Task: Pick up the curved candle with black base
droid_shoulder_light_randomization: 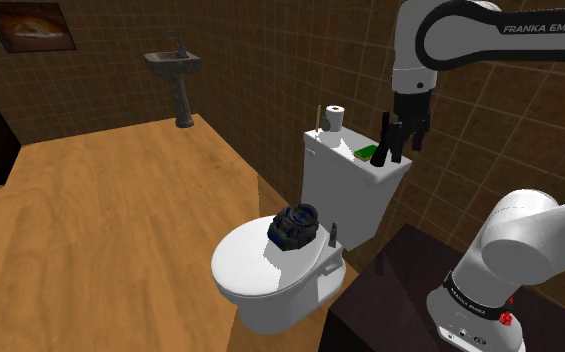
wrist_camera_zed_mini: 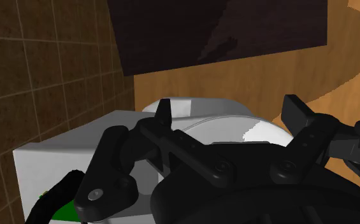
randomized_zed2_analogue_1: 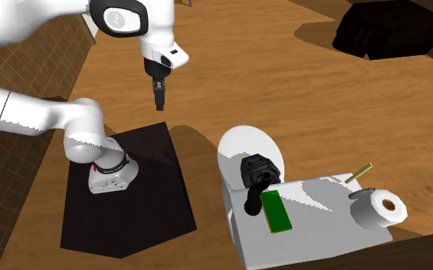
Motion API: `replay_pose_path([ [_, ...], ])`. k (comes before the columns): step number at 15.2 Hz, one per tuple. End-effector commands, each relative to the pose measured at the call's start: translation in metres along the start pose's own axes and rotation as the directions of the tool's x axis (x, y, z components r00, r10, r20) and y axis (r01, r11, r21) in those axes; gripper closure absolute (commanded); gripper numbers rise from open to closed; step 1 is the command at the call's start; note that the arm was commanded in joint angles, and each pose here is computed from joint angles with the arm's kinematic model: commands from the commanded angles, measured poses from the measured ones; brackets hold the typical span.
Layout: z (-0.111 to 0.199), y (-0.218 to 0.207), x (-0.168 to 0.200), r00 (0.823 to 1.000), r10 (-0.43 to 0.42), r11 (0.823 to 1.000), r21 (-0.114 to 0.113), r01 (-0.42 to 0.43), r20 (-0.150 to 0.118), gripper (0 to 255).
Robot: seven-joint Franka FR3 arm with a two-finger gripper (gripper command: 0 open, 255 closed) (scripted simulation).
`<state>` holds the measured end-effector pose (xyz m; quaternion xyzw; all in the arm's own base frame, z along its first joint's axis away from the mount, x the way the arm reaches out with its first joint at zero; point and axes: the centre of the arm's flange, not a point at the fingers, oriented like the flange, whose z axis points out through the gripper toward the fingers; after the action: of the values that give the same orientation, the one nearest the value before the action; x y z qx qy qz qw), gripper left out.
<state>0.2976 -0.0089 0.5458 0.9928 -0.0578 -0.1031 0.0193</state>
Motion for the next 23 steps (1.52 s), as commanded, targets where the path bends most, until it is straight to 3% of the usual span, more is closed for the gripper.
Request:
replay_pose_path([
  [1, 0.000, 0.000, 0.000, 1.000, 0.000, 1.000, 0.000, 0.000, 0.000, 0],
  [23, 0.005, 0.211, 0.160, 0.990, -0.108, 0.986, -0.134, 0.095, -0.092, 0],
])
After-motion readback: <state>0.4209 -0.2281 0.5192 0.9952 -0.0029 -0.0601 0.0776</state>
